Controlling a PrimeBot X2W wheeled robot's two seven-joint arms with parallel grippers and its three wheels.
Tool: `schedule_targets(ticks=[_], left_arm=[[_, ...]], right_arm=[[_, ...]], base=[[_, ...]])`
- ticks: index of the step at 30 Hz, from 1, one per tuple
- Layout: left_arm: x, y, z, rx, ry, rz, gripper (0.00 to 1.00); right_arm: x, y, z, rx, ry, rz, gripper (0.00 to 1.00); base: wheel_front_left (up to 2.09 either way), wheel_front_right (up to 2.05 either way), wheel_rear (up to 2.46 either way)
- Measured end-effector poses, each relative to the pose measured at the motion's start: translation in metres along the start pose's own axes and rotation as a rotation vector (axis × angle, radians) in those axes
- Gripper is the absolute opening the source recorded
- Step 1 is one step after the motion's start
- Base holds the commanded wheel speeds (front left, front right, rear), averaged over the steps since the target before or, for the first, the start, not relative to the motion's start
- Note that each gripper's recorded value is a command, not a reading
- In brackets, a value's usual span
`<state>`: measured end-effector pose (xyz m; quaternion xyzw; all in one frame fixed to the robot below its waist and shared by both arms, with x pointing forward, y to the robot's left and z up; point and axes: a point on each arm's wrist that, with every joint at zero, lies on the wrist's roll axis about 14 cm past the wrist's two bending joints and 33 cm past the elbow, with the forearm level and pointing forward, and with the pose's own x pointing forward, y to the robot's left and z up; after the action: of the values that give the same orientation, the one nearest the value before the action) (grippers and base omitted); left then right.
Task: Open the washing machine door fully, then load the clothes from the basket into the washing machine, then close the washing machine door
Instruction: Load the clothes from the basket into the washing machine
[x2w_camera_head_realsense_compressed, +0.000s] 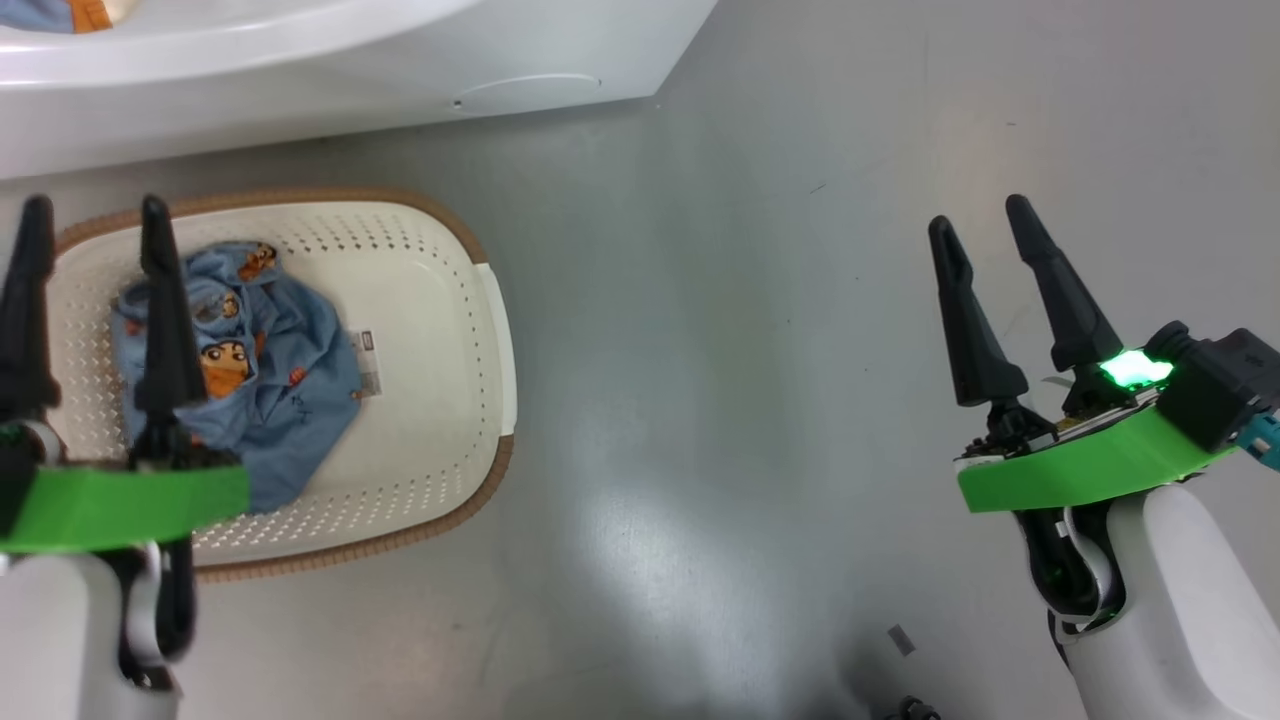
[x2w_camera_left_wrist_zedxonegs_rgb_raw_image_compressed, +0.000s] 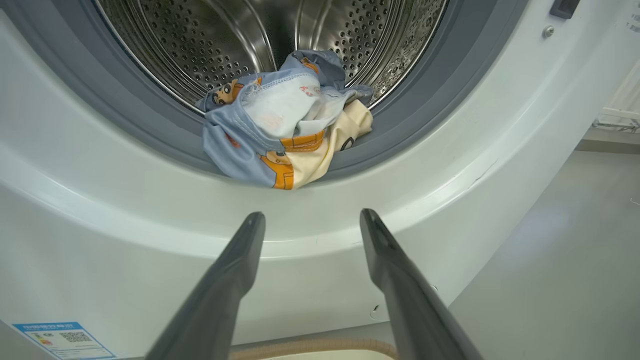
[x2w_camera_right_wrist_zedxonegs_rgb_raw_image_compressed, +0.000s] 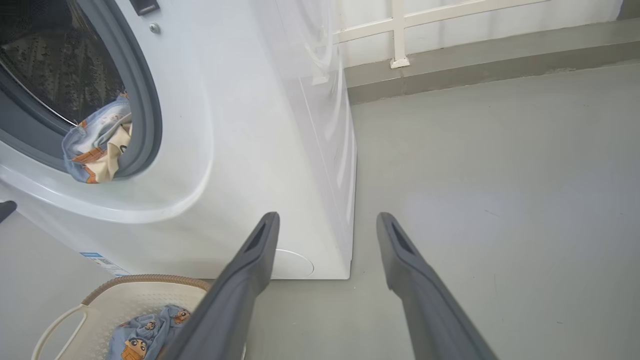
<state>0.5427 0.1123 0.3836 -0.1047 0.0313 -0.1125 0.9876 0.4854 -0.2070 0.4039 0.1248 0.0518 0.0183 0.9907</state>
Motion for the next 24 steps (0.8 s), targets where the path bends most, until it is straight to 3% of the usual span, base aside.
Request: schedule_targets(ticks=[10, 24], left_arm=[[-0.021, 0.009, -0.005, -0.02, 0.012, 0.084, 1.0], [-0.02, 0.007, 0.0, 0.0, -0.008, 0.063, 1.0]], right_arm=[[0.007, 0.0, -0.003, -0.008, -0.001, 0.012, 1.0], [0.006, 0.0, 0.0, -0.019, -0.005, 0.016, 1.0]], base=[[0.0, 0.0, 0.0], [0.0, 0.0, 0.0]])
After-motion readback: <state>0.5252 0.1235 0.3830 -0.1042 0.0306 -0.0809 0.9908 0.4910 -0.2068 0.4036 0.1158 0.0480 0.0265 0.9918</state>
